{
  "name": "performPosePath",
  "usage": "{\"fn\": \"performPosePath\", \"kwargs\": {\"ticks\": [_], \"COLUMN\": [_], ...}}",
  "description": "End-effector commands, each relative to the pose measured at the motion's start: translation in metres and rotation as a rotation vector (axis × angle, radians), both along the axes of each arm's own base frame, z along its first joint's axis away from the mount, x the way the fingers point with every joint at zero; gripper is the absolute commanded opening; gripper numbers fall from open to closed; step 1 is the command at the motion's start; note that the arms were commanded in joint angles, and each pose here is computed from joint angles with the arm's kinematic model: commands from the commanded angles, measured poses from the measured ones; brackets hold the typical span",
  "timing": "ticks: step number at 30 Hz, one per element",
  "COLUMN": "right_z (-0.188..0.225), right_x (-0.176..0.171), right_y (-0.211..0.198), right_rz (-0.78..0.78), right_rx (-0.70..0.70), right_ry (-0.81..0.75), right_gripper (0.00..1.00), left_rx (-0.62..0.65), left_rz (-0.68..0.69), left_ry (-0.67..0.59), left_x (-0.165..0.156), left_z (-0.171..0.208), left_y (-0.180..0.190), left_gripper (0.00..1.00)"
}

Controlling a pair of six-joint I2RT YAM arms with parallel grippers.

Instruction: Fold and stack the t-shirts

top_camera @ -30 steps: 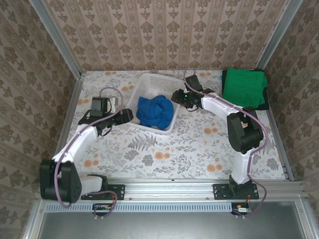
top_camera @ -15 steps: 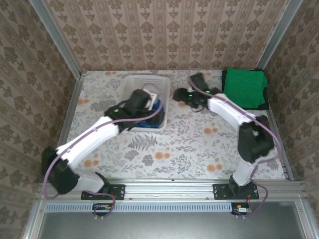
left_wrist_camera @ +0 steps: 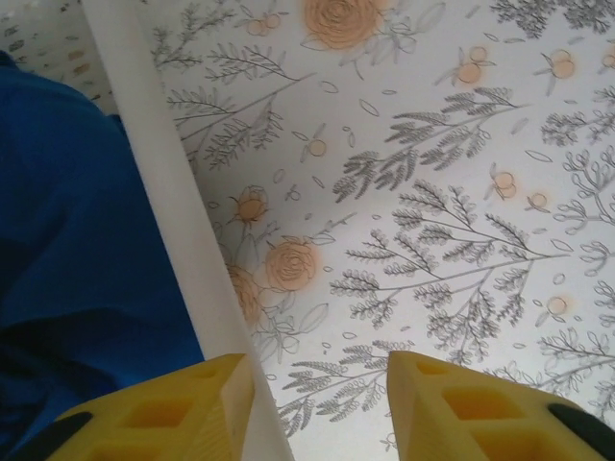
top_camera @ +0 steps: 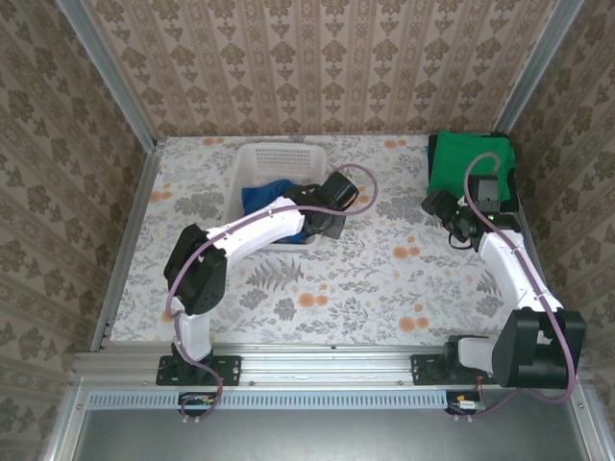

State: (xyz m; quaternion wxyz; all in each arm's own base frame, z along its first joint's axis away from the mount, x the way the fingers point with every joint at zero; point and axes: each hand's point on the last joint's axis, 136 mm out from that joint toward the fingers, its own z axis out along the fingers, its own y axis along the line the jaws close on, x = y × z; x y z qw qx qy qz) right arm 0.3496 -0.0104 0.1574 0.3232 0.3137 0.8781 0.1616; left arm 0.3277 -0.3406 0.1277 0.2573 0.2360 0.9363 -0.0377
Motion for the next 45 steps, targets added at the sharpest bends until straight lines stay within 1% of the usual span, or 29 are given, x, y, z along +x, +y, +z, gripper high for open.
{"fn": "performPosePath", "kwargs": {"ticks": [1,3,6,8,9,10,13,16,20,24,27,30,32,35,37,40,45], "right_z": [-0.006,-0.009,-0.011,-0.012,-0.012,-0.013,-0.015,-0.018,-0.022,-0.026,-0.031,-0.032,-0.031,-0.031,-0.030,-0.030,-0.032], "right_x": [-0.001,0.002,0.005,0.006,0.006,0.007,0.006,0.007,0.008,0.010,0.010,0.012,0.012,0.011,0.011,0.014,0.015], "right_y": [0.008,0.010,0.012,0.012,0.013,0.012,0.013,0.014,0.014,0.016,0.017,0.019,0.021,0.021,0.022,0.024,0.025], "right_rz": [0.048,0.056,0.057,0.058,0.059,0.057,0.059,0.065,0.070,0.072,0.073,0.079,0.086,0.089,0.093,0.099,0.099], "right_rx": [0.031,0.047,0.061,0.065,0.066,0.066,0.069,0.070,0.072,0.085,0.091,0.103,0.108,0.107,0.107,0.117,0.117], "right_ry": [-0.001,-0.001,-0.002,-0.005,-0.007,-0.006,-0.003,-0.001,0.006,0.006,0.013,0.012,0.005,0.000,-0.003,-0.009,-0.008], "right_gripper": [0.82,0.83,0.83,0.83,0.83,0.83,0.83,0.83,0.84,0.84,0.84,0.84,0.84,0.84,0.84,0.84,0.85], "left_rx": [0.099,0.087,0.076,0.090,0.094,0.092,0.081,0.102,0.103,0.125,0.101,0.108,0.115,0.131,0.146,0.166,0.171], "left_rz": [0.064,0.065,0.056,0.063,0.066,0.070,0.102,0.149,0.194,0.224,0.217,0.218,0.222,0.220,0.214,0.203,0.215], "left_ry": [0.021,0.030,0.018,0.016,0.011,0.008,-0.007,-0.049,-0.086,-0.083,-0.059,-0.030,-0.002,0.015,0.013,0.009,-0.006], "left_x": [0.007,0.008,0.012,0.014,0.014,0.014,0.015,0.014,0.014,0.014,0.015,0.018,0.019,0.019,0.019,0.020,0.026], "left_z": [-0.013,-0.014,-0.009,-0.008,-0.007,-0.005,0.003,0.015,0.024,0.021,0.016,0.002,-0.009,-0.022,-0.025,-0.026,-0.023], "left_y": [0.036,0.041,0.044,0.047,0.047,0.047,0.047,0.055,0.065,0.072,0.070,0.070,0.071,0.073,0.077,0.086,0.115], "left_gripper": [0.40,0.40,0.37,0.41,0.47,0.49,0.48,0.48,0.52,0.59,0.61,0.56,0.50,0.44,0.41,0.30,0.18]}}
